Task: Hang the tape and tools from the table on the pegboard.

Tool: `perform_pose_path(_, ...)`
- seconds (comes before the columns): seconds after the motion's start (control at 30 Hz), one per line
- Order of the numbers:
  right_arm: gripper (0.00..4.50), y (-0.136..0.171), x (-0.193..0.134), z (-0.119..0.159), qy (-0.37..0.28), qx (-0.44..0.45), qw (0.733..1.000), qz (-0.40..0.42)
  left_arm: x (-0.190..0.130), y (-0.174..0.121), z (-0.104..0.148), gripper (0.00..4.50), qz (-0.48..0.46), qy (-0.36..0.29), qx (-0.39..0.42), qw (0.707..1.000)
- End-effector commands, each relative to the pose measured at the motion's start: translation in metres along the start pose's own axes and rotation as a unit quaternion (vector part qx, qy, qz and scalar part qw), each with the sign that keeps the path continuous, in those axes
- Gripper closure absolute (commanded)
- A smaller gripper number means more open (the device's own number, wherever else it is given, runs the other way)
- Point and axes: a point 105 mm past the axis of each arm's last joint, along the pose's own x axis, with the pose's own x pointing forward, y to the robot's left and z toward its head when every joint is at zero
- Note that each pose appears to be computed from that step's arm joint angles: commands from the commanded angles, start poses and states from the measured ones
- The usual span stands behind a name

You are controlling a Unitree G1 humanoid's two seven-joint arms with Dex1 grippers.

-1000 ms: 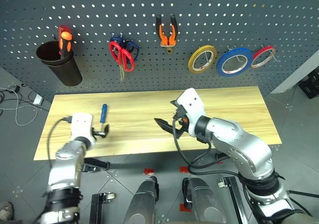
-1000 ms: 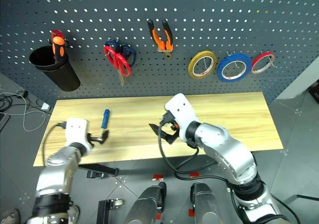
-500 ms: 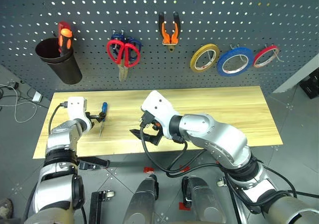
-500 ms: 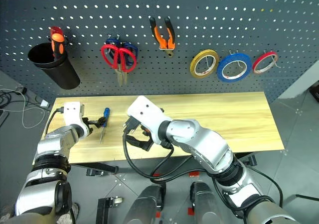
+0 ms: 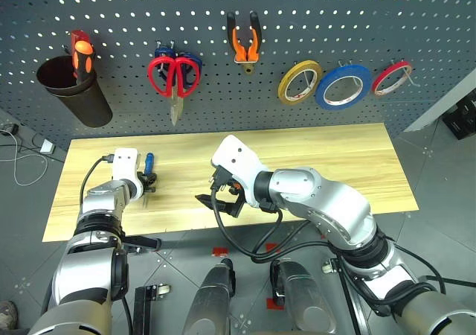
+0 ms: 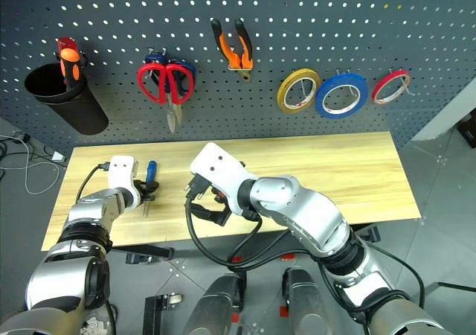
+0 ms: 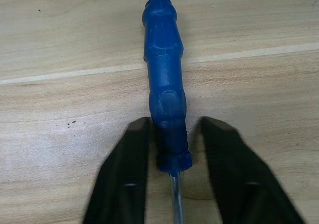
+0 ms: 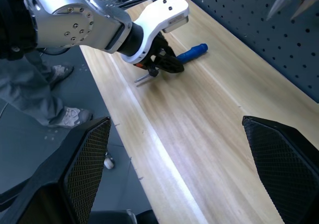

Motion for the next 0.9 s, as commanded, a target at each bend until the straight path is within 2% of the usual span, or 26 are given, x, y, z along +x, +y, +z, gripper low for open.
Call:
perform_pose_path(0.03,0.0,-0.003,-0.003,0.013,-0.028,-0.025,0.999,-0.008,-0.006,0.013,0.006,4.0,0.011,-0.02,0.017,1.0)
perform_pose_path(0.13,0.0,-0.01,-0.005,0.013,-0.044,-0.047,0.998,-0.028,-0.011,0.019,0.013,3.99,0.018,-0.041,0.036,0.998)
perform_pose_path(0.23,0.0,-0.007,-0.016,0.019,-0.078,-0.063,0.995,-0.028,-0.027,0.031,0.023,3.99,0.057,-0.1,0.099,0.988)
perform_pose_path(0.37,0.0,-0.004,-0.024,0.022,-0.102,-0.07,0.992,-0.028,-0.066,0.052,0.04,3.99,0.187,-0.217,0.149,0.946)
perform_pose_path(0.5,0.0,-0.003,-0.032,0.025,-0.125,-0.068,0.989,-0.027,-0.114,0.049,0.032,3.99,0.277,-0.282,0.188,0.899)
perform_pose_path(0.6,0.0,-0.006,-0.037,0.029,-0.139,-0.069,0.987,-0.03,-0.138,0.037,0.015,3.99,0.305,-0.295,0.18,0.887)
perform_pose_path(0.67,0.0,-0.009,-0.039,0.034,-0.15,-0.073,0.986,-0.032,-0.153,0.026,0.013,3.99,0.312,-0.307,0.167,0.884)
perform_pose_path(0.77,0.0,-0.013,-0.042,0.039,-0.158,-0.078,0.984,-0.033,-0.166,0.009,0.032,3.99,0.296,-0.343,0.161,0.877)
perform_pose_path(0.9,0.0,-0.023,-0.041,0.047,-0.168,-0.07,0.982,-0.053,-0.173,0.004,0.088,3.99,0.282,-0.413,0.154,0.852)
